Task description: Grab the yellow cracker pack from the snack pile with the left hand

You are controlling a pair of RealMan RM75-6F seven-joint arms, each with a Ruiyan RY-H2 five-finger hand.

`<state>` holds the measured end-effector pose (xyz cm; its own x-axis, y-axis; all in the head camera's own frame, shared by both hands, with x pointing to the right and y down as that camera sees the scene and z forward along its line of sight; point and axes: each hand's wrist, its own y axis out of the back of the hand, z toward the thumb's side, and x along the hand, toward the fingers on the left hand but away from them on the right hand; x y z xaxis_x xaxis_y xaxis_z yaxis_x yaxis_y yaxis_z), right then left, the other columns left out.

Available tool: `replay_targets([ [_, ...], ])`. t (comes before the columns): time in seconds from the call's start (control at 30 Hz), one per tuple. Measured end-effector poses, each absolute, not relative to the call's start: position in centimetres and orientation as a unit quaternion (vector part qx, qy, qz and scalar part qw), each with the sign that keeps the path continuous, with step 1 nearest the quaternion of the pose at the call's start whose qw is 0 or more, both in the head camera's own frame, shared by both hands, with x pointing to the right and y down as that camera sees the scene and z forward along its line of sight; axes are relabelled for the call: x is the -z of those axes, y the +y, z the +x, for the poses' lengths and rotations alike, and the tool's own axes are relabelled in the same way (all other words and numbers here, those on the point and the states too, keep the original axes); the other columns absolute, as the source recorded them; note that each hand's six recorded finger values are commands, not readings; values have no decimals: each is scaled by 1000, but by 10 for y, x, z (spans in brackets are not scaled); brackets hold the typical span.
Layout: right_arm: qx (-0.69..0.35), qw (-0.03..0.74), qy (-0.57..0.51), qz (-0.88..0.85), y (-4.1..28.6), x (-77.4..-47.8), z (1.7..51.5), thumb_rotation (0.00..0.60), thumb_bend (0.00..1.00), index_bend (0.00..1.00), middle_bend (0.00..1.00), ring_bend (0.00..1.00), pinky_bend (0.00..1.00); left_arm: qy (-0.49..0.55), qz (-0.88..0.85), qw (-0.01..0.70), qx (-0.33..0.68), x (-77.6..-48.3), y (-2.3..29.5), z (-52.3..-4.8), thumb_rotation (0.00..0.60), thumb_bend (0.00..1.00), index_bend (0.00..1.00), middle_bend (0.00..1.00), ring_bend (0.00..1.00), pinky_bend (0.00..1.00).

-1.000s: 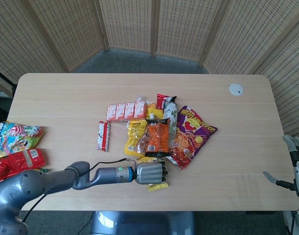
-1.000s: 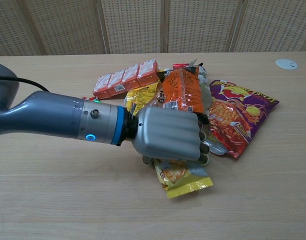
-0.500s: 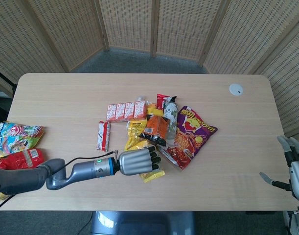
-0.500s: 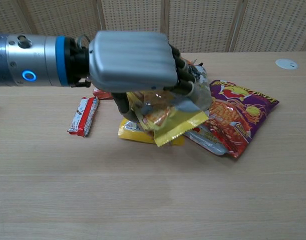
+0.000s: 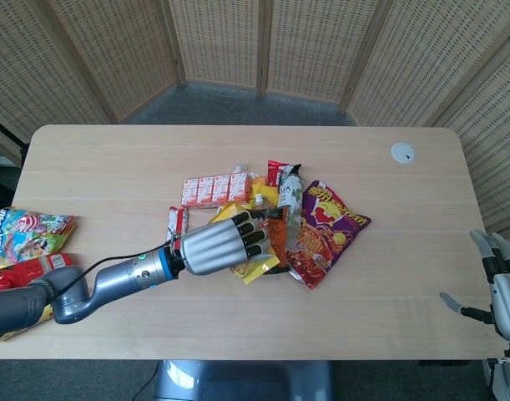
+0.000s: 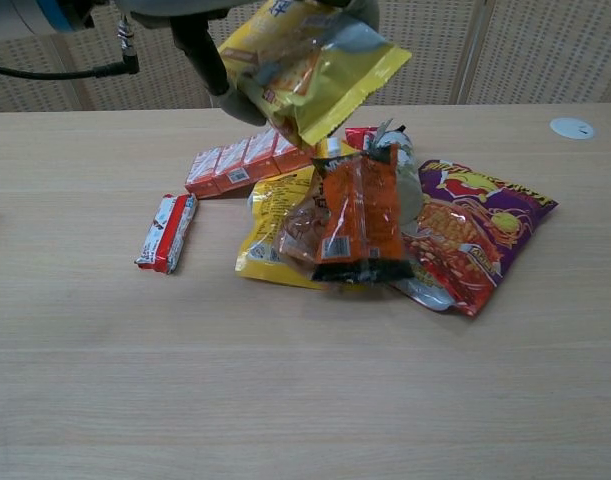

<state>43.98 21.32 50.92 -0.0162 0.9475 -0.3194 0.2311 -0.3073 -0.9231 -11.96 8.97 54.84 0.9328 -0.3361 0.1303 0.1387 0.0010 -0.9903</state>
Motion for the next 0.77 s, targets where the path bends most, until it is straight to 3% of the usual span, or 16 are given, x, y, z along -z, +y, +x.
replay_targets([
  [0.33, -524, 338, -480, -617, 210, -512, 437, 527, 0, 0, 0, 0, 0, 103, -670, 706, 205, -537, 62, -145, 600, 97, 538, 449, 470, 526],
  [0.77, -521, 342, -473, -623, 210, -516, 429, 526, 0, 0, 0, 0, 0, 117, -656, 715, 211, -523, 54, -156, 600, 94, 539, 447, 468, 526],
])
